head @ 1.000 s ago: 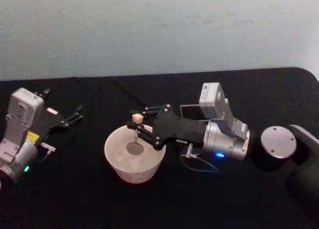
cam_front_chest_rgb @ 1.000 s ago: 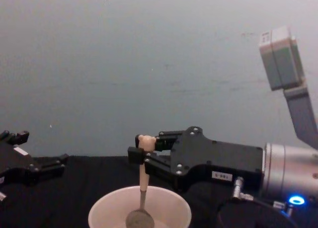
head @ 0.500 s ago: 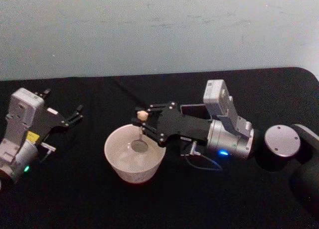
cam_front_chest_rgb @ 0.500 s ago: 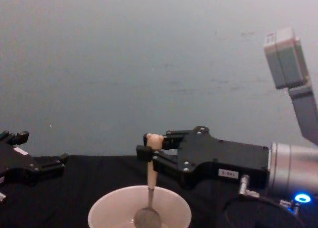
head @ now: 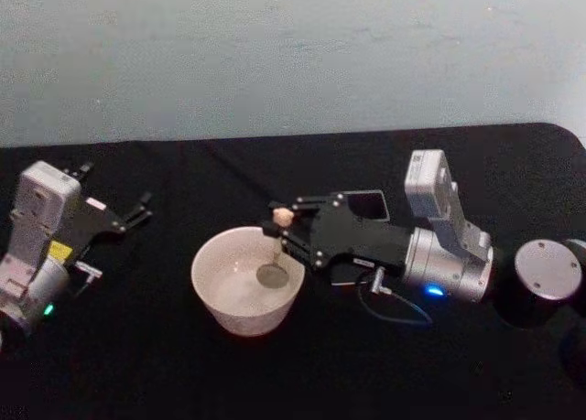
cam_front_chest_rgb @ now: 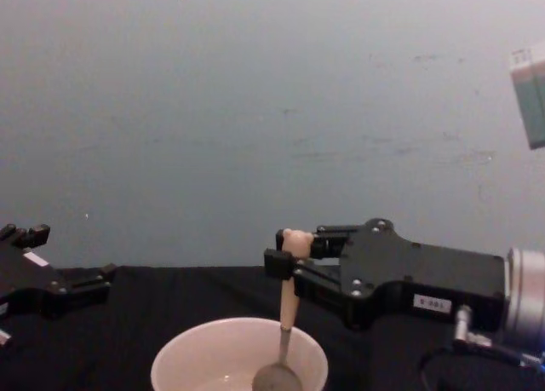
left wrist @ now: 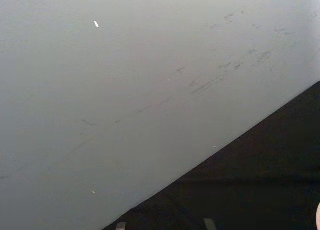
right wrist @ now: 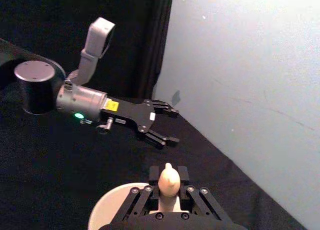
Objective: Pick up the stirring spoon with one hand, stir inside the cup, then place it back in its original position.
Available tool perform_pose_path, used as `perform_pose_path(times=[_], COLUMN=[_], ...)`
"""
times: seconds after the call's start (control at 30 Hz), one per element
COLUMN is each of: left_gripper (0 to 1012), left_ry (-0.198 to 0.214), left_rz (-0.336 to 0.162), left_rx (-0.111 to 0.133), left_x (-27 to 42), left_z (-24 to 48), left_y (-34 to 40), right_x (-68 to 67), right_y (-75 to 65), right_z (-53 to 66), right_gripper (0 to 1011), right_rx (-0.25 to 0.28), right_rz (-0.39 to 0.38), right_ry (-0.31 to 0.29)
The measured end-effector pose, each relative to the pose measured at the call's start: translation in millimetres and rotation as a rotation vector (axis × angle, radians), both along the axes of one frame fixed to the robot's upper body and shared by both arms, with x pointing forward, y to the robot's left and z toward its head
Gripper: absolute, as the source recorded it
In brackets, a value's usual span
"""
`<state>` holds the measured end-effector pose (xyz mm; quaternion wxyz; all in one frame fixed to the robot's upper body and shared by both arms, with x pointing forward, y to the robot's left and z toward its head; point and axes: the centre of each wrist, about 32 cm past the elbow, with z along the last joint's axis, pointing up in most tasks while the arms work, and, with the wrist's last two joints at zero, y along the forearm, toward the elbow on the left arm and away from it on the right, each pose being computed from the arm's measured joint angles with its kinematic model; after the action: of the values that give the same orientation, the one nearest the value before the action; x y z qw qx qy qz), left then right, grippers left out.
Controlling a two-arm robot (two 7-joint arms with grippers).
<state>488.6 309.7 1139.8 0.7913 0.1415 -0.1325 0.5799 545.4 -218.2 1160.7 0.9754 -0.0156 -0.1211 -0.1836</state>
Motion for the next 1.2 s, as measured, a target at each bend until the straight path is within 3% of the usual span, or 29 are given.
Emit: perform_pose_path(times=[0.2, 0.5, 0.93, 1.2], left_gripper=[1001, 1001, 1001, 1001], left_ry=[0.0, 0.0, 0.0, 0.0], left_rz=[0.0, 0.0, 0.0, 0.0], left_rx=[0.0, 0.0, 0.0, 0.0], left_x=[0.0, 0.0, 0.0, 0.0], left_z=[0.0, 0.0, 0.0, 0.0], left_y=[0.0, 0.0, 0.0, 0.0], right_x=[-9.2, -13.8, 4.4, 13.4], right_y=[0.7, 14.0, 32.1, 32.9], right_z=[-0.9, -4.1, -4.7, -4.2], right_gripper=[212, 212, 212, 212], right_rx=[0.003, 0.003, 0.005, 0.0], right_rz=[0.03, 0.088, 0.071, 0.033], right_ry=[0.015, 0.031, 0.014, 0.005])
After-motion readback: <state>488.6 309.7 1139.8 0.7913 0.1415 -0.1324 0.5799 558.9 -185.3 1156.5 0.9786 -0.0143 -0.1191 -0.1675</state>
